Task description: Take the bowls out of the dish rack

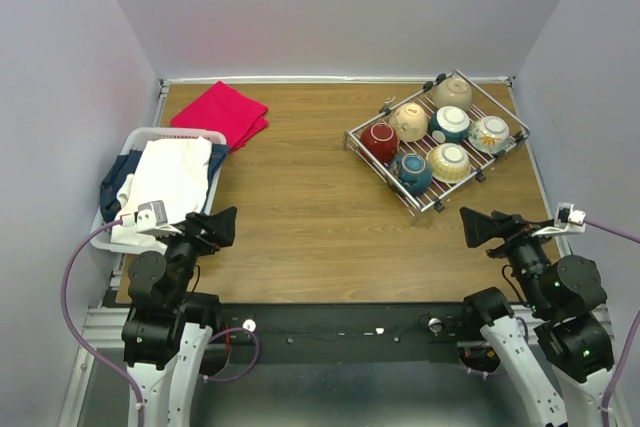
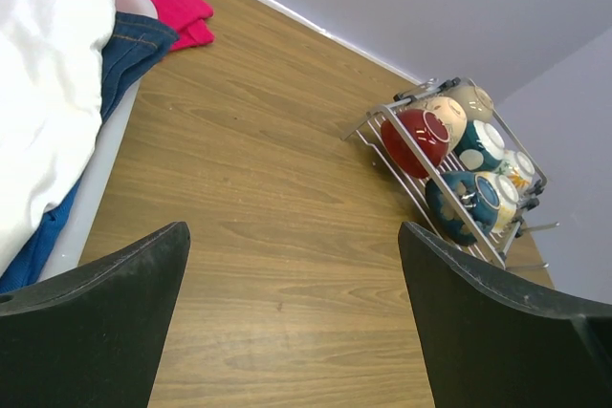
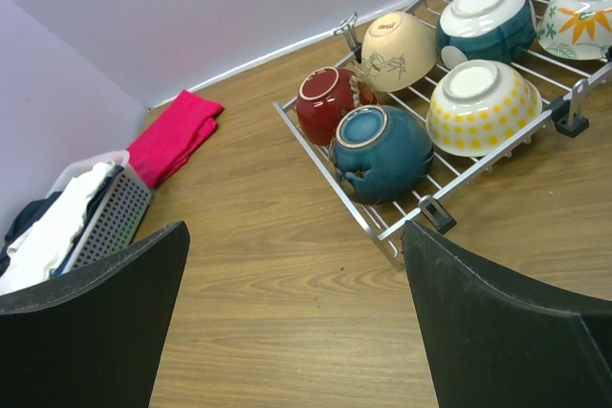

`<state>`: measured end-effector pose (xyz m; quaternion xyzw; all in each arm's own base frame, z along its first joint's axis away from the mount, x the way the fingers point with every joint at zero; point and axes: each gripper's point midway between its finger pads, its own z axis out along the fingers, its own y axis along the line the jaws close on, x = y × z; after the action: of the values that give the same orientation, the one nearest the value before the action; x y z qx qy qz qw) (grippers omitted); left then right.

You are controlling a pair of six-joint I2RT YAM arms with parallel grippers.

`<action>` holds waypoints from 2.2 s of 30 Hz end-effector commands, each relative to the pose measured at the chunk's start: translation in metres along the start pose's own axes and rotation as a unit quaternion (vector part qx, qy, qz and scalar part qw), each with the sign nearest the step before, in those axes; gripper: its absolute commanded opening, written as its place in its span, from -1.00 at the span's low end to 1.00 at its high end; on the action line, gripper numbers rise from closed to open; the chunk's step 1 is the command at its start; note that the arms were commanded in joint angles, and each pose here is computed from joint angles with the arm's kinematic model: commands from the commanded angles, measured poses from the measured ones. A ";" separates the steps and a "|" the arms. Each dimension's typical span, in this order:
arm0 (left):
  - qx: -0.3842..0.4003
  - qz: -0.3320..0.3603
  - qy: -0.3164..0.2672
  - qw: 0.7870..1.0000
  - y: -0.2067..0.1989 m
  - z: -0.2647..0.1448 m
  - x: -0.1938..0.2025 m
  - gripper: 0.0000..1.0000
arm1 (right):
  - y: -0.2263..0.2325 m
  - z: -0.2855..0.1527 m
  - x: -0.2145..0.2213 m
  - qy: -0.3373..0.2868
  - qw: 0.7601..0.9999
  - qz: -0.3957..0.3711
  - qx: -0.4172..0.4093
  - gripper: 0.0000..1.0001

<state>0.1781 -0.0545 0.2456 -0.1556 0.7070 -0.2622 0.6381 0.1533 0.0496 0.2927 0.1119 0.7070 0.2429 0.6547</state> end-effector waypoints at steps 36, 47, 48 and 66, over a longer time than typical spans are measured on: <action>0.049 0.027 0.000 0.998 -0.010 0.013 0.008 0.98 | -0.070 0.202 0.032 0.251 0.892 -0.255 0.275 1.00; 0.039 0.025 0.012 0.999 -0.007 0.016 0.012 0.98 | -0.107 0.236 0.064 0.305 0.845 -0.282 0.335 1.00; 0.035 0.025 0.020 0.999 -0.006 0.018 0.015 0.98 | -0.108 0.236 0.066 0.310 0.843 -0.282 0.338 1.00; 0.024 0.025 0.043 0.999 -0.001 0.024 0.022 0.98 | -0.112 0.266 0.062 0.299 0.857 -0.306 0.286 1.00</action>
<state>0.1968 -0.0737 0.2285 -0.1122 0.7293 -0.2765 0.6157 0.4006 0.0278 0.1630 0.0245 0.9170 -0.1792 0.3556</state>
